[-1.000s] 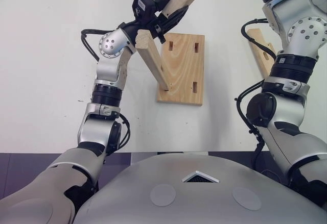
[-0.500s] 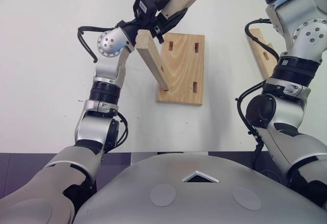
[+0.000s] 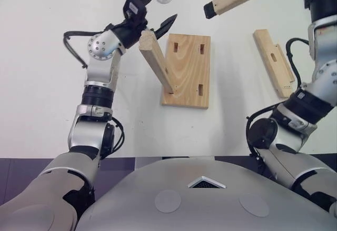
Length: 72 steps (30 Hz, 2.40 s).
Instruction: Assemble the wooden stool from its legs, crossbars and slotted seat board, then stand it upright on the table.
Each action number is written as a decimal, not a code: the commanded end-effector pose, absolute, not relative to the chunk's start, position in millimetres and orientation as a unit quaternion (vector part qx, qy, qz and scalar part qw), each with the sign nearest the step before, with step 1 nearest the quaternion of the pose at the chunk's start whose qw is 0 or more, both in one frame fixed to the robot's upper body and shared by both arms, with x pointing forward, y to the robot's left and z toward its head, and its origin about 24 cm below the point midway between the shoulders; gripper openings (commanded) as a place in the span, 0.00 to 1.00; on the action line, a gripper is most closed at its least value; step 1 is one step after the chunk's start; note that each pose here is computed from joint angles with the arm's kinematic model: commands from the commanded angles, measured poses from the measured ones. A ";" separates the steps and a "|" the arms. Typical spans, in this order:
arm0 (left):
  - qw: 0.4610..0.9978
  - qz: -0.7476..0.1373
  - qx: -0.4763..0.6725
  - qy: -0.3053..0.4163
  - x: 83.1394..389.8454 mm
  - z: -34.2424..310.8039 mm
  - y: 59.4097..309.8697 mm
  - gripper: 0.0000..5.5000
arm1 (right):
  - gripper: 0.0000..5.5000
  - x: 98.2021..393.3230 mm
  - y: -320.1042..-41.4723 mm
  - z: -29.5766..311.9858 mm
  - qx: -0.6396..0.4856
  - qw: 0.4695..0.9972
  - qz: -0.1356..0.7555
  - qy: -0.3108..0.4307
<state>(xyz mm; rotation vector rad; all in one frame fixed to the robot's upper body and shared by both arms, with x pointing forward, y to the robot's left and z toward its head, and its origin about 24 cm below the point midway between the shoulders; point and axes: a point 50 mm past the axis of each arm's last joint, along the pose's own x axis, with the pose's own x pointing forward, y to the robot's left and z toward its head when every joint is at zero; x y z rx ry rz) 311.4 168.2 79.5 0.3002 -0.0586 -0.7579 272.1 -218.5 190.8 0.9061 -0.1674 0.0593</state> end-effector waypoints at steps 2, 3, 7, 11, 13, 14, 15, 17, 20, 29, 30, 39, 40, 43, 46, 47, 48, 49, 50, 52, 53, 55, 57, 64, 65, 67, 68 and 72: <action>0.893 -0.350 0.245 0.140 248.8 56.9 225.0 0.76 | 0.18 215.6 -194.6 178.6 0.457 0.888 0.032 -0.029; 0.891 -0.344 0.252 0.157 241.4 57.8 228.9 0.76 | 0.18 208.3 -191.1 176.3 0.455 0.890 0.037 -0.016; 0.891 -0.346 0.223 0.193 219.6 65.7 223.0 0.76 | 0.18 182.2 -183.0 161.1 0.405 0.913 0.006 0.038; 0.909 -0.327 0.181 0.184 216.4 69.5 208.3 0.76 | 0.18 172.5 -173.6 164.1 0.390 0.920 0.010 0.040; 0.908 -0.327 0.175 0.196 211.5 63.3 200.5 0.76 | 0.18 169.8 -173.7 162.3 0.382 0.923 0.003 0.045; 0.905 -0.329 0.178 0.203 209.1 59.1 197.2 0.76 | 0.18 168.4 -174.9 159.5 0.369 0.928 -0.003 0.051; 0.902 -0.332 0.183 0.209 207.5 54.7 193.5 0.76 | 0.18 166.9 -176.8 156.8 0.354 0.934 -0.010 0.055; 0.897 -0.336 0.190 0.213 206.4 50.2 188.1 0.76 | 0.18 165.9 -179.2 154.8 0.338 0.939 -0.015 0.059; 0.895 -0.335 0.199 0.218 207.2 46.1 184.7 0.76 | 0.18 168.3 -180.5 157.0 0.333 0.941 -0.010 0.052; 0.877 -0.360 0.222 0.227 205.7 41.3 170.7 0.76 | 0.18 163.4 -184.5 148.8 0.271 0.957 -0.045 0.089; 0.875 -0.364 0.222 0.227 205.7 41.6 169.0 0.76 | 0.18 162.6 -183.4 147.4 0.270 0.957 -0.045 0.097; 0.880 -0.386 0.174 0.216 211.1 50.6 147.9 0.76 | 0.19 176.6 -187.1 139.8 0.172 0.973 -0.101 0.115; 0.881 -0.387 0.169 0.216 212.3 51.3 146.5 0.76 | 0.19 179.0 -184.0 138.9 0.157 0.976 -0.091 0.117; 0.882 -0.389 0.158 0.214 215.6 52.5 141.3 0.76 | 0.19 187.6 -172.5 138.3 0.113 0.986 -0.051 0.113; 0.883 -0.390 0.151 0.213 218.3 53.5 137.5 0.76 | 0.19 194.5 -159.8 137.6 0.083 0.991 -0.015 0.103; 0.884 -0.390 0.148 0.212 218.8 54.0 135.8 0.76 | 0.19 196.5 -155.8 137.6 0.067 0.993 -0.005 0.097; 0.885 -0.390 0.141 0.211 219.2 54.7 133.8 0.76 | 0.19 198.6 -152.4 137.7 0.051 0.995 0.002 0.091; 0.886 -0.390 0.137 0.210 219.4 55.2 132.1 0.76 | 0.19 200.1 -149.8 137.5 0.038 0.996 0.006 0.086; 0.887 -0.390 0.133 0.210 219.4 55.6 130.9 0.76 | 0.19 201.1 -148.0 137.2 0.029 0.996 0.007 0.082; 0.888 -0.388 0.129 0.210 219.7 56.1 129.8 0.76 | 0.19 201.3 -145.5 134.8 0.004 0.997 0.006 0.078; 0.889 -0.387 0.128 0.210 220.2 56.4 129.7 0.76 | 0.19 201.0 -145.1 133.3 -0.004 0.997 0.005 0.078; 0.890 -0.385 0.127 0.209 221.6 57.3 129.8 0.76 | 0.19 198.8 -146.4 128.5 -0.014 0.997 0.002 0.080; 0.893 -0.378 0.125 0.207 223.7 58.7 131.6 0.76 | 0.19 193.5 -150.1 122.1 0.003 0.996 -0.005 0.085; 0.903 -0.363 0.123 0.195 233.8 64.0 138.7 0.76 | 0.19 182.0 -178.5 101.9 0.077 0.992 -0.050 0.086; 0.903 -0.363 0.123 0.195 234.5 64.0 139.3 0.76 | 0.19 180.7 -177.9 98.8 0.077 0.992 -0.049 0.087; 0.903 -0.363 0.124 0.194 235.5 64.3 140.1 0.76 | 0.19 177.9 -174.3 95.0 0.052 0.994 -0.037 0.088; 0.903 -0.362 0.123 0.193 236.5 65.2 140.8 0.76 | 0.19 175.3 -170.8 92.7 0.034 0.995 -0.026 0.089; 0.904 -0.362 0.122 0.192 239.5 67.8 142.1 0.76 | 0.19 166.6 -164.7 79.7 0.043 0.994 -0.017 0.097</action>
